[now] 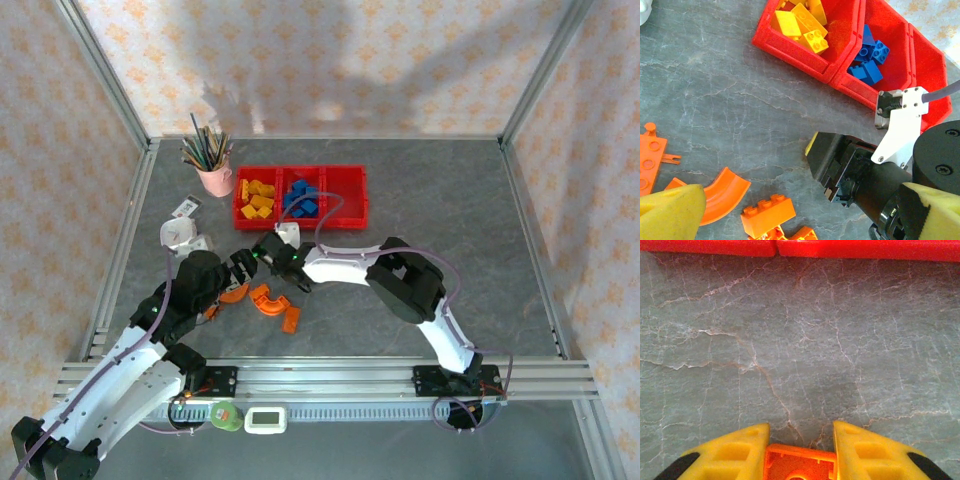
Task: Sort the legos into containers by color
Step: Pick up the lego from the center of the table, then place the lego in the container.
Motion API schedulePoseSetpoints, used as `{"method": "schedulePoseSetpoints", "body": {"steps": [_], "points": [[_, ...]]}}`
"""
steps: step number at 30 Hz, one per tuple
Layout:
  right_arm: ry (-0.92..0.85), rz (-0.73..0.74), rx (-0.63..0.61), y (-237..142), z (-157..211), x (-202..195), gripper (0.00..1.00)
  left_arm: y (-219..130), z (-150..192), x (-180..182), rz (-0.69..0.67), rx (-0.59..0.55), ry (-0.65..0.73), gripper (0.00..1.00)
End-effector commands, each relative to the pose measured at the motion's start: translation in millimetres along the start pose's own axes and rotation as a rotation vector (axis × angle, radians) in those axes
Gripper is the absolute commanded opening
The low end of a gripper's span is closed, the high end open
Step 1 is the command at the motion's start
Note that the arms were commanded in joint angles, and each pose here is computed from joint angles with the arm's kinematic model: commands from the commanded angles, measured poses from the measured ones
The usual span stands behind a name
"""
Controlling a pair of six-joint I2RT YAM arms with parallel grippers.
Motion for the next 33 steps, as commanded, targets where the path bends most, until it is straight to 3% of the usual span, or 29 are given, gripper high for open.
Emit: {"method": "schedulePoseSetpoints", "body": {"steps": [1, 12, 19, 24, 30, 33], "points": [[-0.035, -0.001, 0.018, -25.8, 11.1, 1.8, 0.30, -6.0, -17.9, -16.0, 0.047, -0.049, -0.016, 0.99], [0.071, -0.023, -0.060, -63.7, -45.5, -42.3, 0.30, -9.5, -24.4, -51.5, 0.186, -0.015, 0.013, 0.99], [0.138, 0.043, -0.158, -76.6, -113.8, -107.8, 0.32, 5.3, -31.3, -86.9, 0.275, 0.023, 0.071, 0.99], [0.135, 0.087, -0.196, -64.2, -153.9, -140.4, 0.33, 20.8, -36.4, -106.4, 0.311, 0.035, 0.086, 0.99], [0.116, 0.149, -0.194, -22.5, -183.3, -158.2, 0.34, 35.1, -44.6, -116.8, 0.301, 0.023, 0.097, 0.99], [0.127, 0.164, -0.206, -7.6, -199.6, -165.3, 0.41, 37.8, -50.6, -116.9, 0.279, 0.003, 0.103, 0.99]]}}
Point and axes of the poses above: each hand's point on the last joint's axis, 136 mm out from that joint toward the fingers, its own y axis out along the fingers, its own x axis along the line the jaws close on, z = x × y, the point moved 1 cm from there along -y, back along the fingers, and after that the axes turned 3 degrees about y, right-handed, at the moved point
